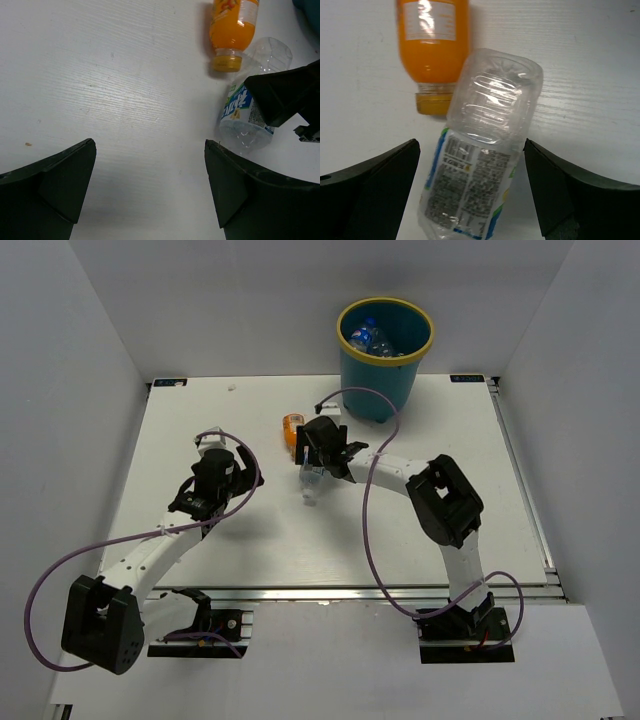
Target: Put the plastic bottles in the bin
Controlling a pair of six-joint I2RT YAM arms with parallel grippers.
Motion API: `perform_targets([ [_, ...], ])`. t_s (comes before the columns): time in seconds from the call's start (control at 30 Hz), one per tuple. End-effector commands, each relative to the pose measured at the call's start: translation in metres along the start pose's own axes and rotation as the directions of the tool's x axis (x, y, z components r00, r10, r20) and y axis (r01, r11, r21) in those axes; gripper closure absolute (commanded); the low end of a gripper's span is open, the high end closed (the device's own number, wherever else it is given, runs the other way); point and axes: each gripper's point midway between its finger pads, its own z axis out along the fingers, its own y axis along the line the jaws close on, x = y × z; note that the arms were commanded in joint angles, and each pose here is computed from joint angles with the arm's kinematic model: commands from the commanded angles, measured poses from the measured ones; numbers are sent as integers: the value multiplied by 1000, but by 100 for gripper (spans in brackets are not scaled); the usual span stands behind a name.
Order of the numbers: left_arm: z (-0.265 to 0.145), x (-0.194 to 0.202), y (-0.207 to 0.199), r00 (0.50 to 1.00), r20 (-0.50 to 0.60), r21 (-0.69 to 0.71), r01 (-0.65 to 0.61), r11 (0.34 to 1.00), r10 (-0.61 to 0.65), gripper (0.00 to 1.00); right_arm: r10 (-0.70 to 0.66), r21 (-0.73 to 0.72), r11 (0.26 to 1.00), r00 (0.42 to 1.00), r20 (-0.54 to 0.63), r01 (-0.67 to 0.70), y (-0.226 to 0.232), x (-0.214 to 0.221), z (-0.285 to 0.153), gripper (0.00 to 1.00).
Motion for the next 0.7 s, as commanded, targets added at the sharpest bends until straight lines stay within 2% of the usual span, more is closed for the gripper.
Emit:
perform_targets([
  [0.0,-6,-17,-7,999,40,23,18,1000,-19,2,8,109,994,1000,18,-9,-15,-4,6,11],
  [0.1,-9,-18,-11,999,48,52,23,998,-26,2,-15,176,984,1000,27,10,-28,-4,5,11],
  [0.23,-10,-19,-14,998,52,68,25,997,-29,2,-33,180,983,999,23,29,-31,-3,5,26],
  [0.3,-10,-20,-13,998,54,62,27,998,-30,2,-36,168,985,999,11,33,-30,-1,7,30],
  [0.4,-11,-21,-12,998,56,56,25,998,-28,2,-42,155,987,999,-2,42,-34,-2,8,58],
  [0.43,-11,-21,-10,998,59,51,24,998,-27,2,-50,140,989,999,17,47,-32,-12,4,68],
  [0.5,-11,-21,-10,997,64,51,28,998,-32,2,-90,130,988,995,49,83,-33,-21,-4,78],
  [0.53,-11,-22,-11,997,65,53,27,998,-30,2,-107,92,991,989,99,98,-26,-41,-18,82],
  [0.6,-11,-21,-10,998,61,48,23,999,-26,2,-106,24,994,979,177,104,-13,-65,-32,84],
  [0.67,-10,-22,-9,998,62,38,22,999,-24,2,-169,-18,983,948,269,180,-2,-104,-62,84],
])
